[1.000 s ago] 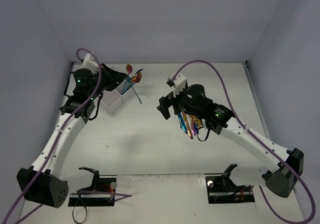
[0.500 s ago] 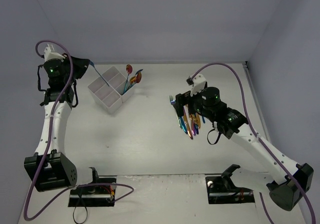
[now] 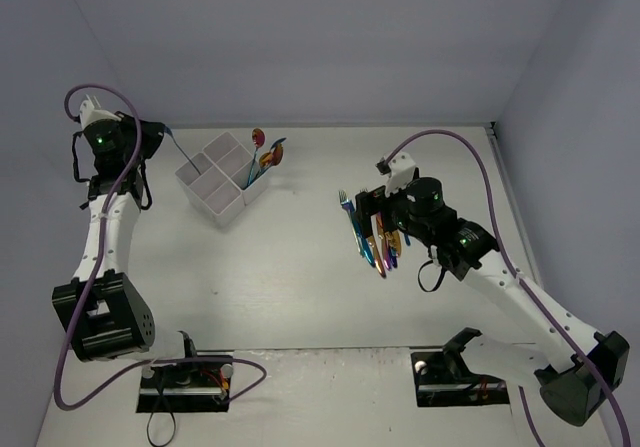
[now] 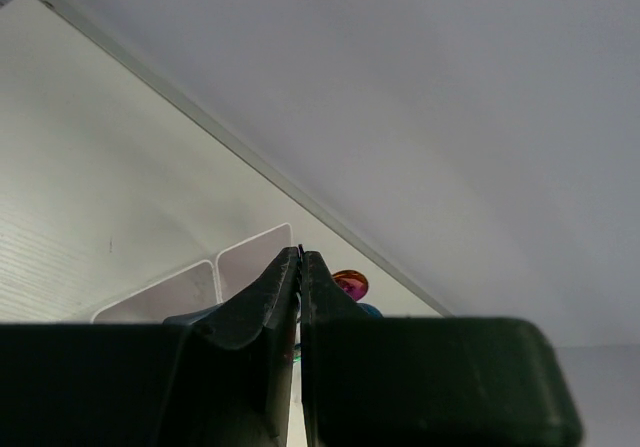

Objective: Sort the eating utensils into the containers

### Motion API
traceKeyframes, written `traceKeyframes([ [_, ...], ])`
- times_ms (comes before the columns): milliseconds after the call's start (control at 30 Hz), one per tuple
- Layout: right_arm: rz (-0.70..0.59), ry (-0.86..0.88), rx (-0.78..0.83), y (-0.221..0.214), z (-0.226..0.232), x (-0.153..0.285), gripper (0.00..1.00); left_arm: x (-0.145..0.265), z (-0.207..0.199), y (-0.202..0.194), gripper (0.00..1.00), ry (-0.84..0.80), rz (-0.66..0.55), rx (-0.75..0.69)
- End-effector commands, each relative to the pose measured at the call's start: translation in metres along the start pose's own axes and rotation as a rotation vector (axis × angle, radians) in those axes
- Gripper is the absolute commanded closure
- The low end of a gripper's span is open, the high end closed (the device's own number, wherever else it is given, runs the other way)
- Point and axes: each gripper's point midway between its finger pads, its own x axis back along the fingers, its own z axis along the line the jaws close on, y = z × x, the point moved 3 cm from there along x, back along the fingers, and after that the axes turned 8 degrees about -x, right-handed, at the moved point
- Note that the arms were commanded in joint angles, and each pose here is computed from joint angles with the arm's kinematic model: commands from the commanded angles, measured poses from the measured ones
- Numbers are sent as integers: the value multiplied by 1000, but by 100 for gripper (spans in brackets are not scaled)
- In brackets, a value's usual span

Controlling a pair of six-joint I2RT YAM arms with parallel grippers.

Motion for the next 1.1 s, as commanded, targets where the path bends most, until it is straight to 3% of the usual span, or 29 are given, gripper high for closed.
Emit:
traceKeyframes([
  [0, -31, -3, 4, 6, -2, -2, 1, -10, -3, 13, 100, -80, -104, -71],
  [167, 11, -40, -15, -6, -8, -13, 1, -15, 18, -10, 99, -70, -64, -69],
  [300, 54, -73, -43, -18, -12, -24, 2, -9, 33, -20, 89, -37, -49, -69],
  [400, 75, -127, -69, -25, -20, -30, 4, -1, 43, -24, 71, -17, -45, -57],
  [500, 104, -161, -108, -31, -24, -39, 9, 13, 54, -27, 47, 9, -43, -48],
  [600, 128, -211, -139, -37, -33, -47, 12, 27, 52, -26, 34, 28, -33, -89],
  [733, 145, -304, -214, -41, -58, -54, 20, 49, 55, -38, 27, 124, 99, -149],
  [900, 182, -437, -357, -46, -107, -66, 28, 83, 36, -43, 22, 221, 200, -383],
  [1067, 227, -510, -412, -49, -148, -87, 34, 114, 8, -75, 21, 142, 309, -505],
])
